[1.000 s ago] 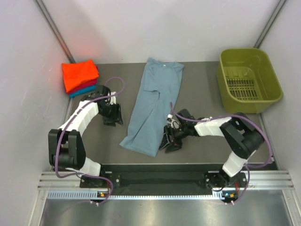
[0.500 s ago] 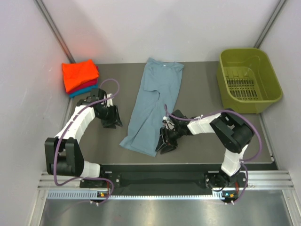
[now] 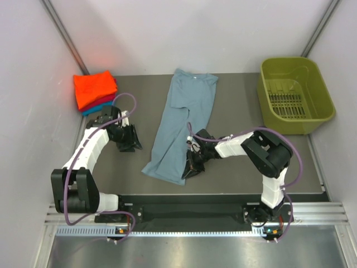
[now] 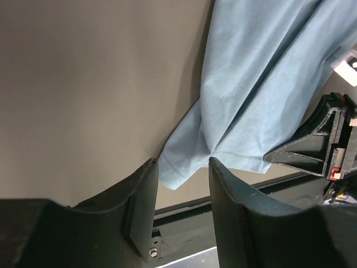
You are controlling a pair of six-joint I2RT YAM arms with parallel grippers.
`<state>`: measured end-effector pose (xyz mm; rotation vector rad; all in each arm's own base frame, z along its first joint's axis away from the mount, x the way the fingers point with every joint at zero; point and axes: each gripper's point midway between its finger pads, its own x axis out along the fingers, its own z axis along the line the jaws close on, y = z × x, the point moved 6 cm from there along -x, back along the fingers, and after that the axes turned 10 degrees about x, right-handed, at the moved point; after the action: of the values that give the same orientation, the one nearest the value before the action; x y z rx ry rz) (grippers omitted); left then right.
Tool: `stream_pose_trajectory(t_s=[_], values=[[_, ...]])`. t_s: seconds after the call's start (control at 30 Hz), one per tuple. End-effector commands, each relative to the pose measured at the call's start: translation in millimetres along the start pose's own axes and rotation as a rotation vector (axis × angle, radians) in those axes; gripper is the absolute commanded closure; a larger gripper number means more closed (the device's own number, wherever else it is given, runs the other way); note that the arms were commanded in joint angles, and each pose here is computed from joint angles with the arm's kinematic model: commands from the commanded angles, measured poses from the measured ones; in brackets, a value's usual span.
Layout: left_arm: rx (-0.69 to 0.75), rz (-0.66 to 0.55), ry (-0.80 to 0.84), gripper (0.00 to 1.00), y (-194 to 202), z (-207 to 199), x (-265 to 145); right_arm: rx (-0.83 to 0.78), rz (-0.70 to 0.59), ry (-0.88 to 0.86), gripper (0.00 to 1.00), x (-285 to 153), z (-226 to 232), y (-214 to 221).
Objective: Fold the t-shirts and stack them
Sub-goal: Fold the tshirt
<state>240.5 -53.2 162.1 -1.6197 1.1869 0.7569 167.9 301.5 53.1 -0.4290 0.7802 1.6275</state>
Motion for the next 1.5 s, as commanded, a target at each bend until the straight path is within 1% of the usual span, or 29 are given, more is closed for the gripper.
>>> stream_pose_trajectory(t_s=[0.0,0.07,0.17,0.23,0.27,0.4,0.47,0.6,0.73,0.8,1.0,1.17,1.47], values=[[-0.001,-0.025,0.020,0.54,2.6,-2.8,-5.6,0.025,-0.063,0.109,1.00,-7.5,-21.1,6.5],[-0.004,-0.013,0.027,0.55,7.2,-2.6,-4.0,0.008,-0.101,0.103,1.00,-24.0,-19.6,8.1],[-0.008,0.002,0.033,0.55,11.8,-2.3,-2.1,0.025,-0.140,0.091,1.00,-46.7,-29.4,11.5],[-0.005,0.009,0.031,0.55,12.8,-1.2,-0.6,0.050,-0.141,0.105,1.00,-56.1,-45.0,17.6],[-0.004,0.011,0.034,0.55,12.3,-1.6,-0.6,0.062,-0.176,0.090,1.00,-66.9,-46.3,14.5],[-0.011,0.032,0.087,0.53,13.8,-7.2,-0.1,0.100,-0.216,0.089,1.00,-81.0,-64.2,19.7],[-0.029,0.053,0.098,0.53,18.8,-7.2,3.3,0.096,-0.241,0.070,1.00,-86.0,-63.4,18.1],[-0.122,0.147,0.159,0.53,44.7,-10.6,19.6,0.088,-0.261,0.060,1.00,-89.6,-63.5,15.0],[-0.206,0.189,0.191,0.52,54.7,-14.8,32.2,0.076,-0.271,0.059,1.00,-90.9,-61.1,9.5],[-0.224,0.208,0.196,0.52,57.1,-15.3,37.4,0.074,-0.269,0.063,1.00,-90.7,-61.3,7.1],[-0.199,0.214,0.234,0.52,54.2,-28.4,51.3,0.069,-0.263,0.068,1.00,-88.5,-62.4,4.3],[-0.190,0.249,0.242,0.52,55.1,-36.1,64.2,0.059,-0.269,0.072,1.00,-88.8,-61.2,1.6],[-0.174,0.314,0.239,0.55,70.7,-42.2,76.8,0.040,-0.275,0.071,1.00,-87.6,-55.4,-8.5]])
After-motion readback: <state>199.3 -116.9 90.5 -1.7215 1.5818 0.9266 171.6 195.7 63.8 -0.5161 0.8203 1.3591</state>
